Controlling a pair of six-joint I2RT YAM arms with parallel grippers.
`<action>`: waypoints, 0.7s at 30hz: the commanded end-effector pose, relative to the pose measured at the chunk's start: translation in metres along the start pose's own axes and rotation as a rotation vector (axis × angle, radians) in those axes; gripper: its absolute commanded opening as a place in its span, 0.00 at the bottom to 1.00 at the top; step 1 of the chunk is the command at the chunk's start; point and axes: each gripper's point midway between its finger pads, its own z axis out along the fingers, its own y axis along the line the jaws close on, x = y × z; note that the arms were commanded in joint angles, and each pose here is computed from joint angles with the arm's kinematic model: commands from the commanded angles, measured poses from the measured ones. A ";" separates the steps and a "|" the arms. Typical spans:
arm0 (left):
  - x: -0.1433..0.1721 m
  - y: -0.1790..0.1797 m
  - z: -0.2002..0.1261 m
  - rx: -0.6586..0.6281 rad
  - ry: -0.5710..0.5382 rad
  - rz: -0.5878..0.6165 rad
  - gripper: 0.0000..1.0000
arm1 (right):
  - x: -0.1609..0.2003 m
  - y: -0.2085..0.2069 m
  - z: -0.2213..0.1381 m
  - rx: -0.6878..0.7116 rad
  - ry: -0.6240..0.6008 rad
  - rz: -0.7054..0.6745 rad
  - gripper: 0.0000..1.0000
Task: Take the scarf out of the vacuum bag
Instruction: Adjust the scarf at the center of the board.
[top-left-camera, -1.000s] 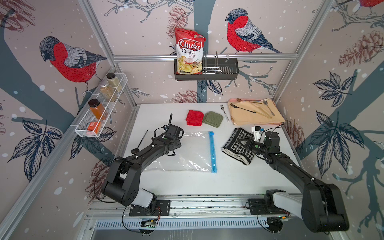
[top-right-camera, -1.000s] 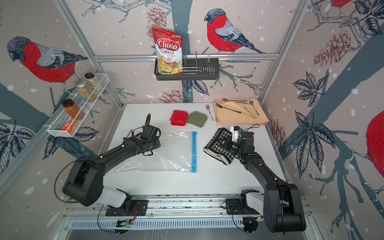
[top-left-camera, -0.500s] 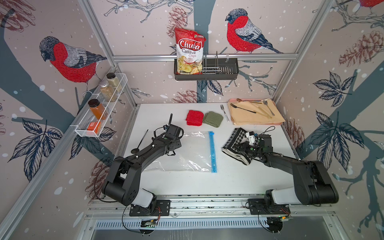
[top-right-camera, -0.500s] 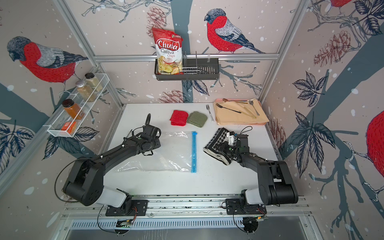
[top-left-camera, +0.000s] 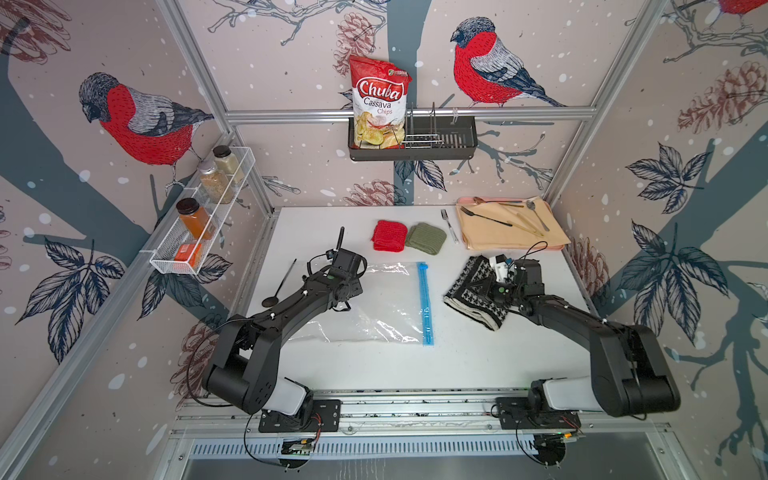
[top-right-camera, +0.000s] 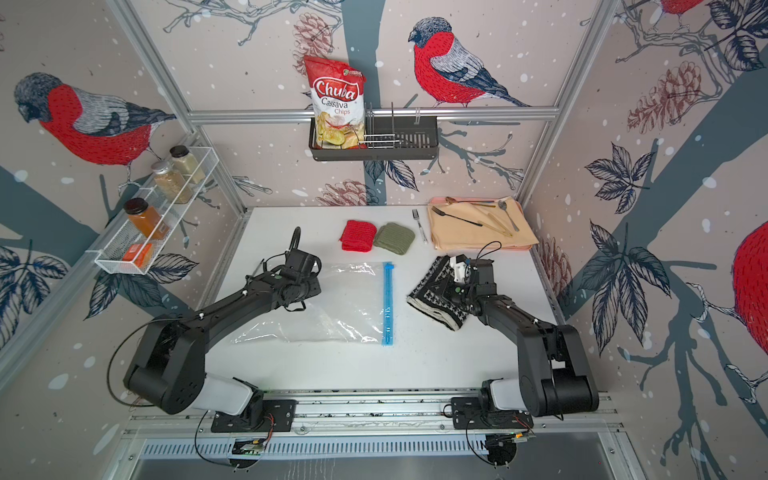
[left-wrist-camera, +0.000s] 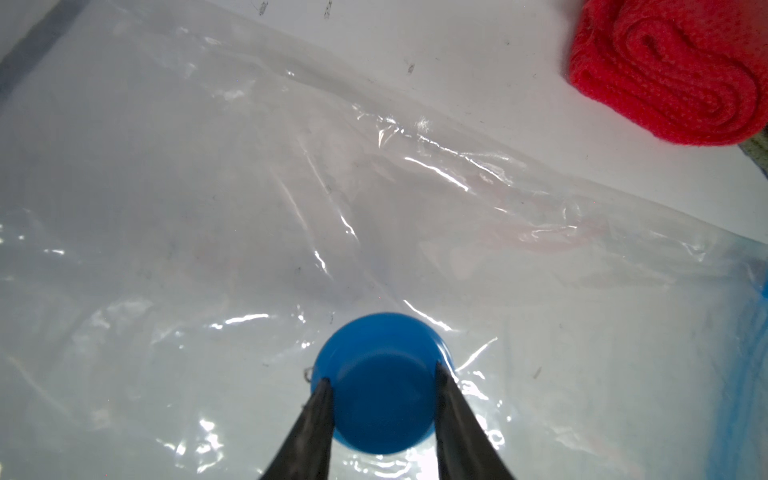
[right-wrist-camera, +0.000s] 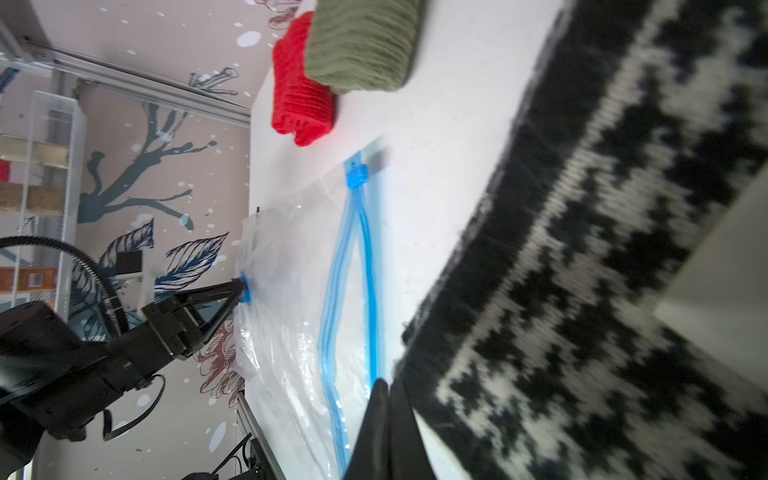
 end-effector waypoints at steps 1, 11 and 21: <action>-0.003 0.001 -0.001 -0.013 -0.010 -0.005 0.10 | 0.006 0.004 -0.002 -0.015 0.005 -0.023 0.00; -0.004 0.002 -0.006 -0.015 -0.020 -0.009 0.11 | 0.058 -0.059 0.020 0.051 0.115 0.139 0.00; -0.004 0.004 -0.009 -0.018 -0.028 -0.015 0.11 | 0.004 -0.004 -0.001 -0.007 0.023 0.024 0.00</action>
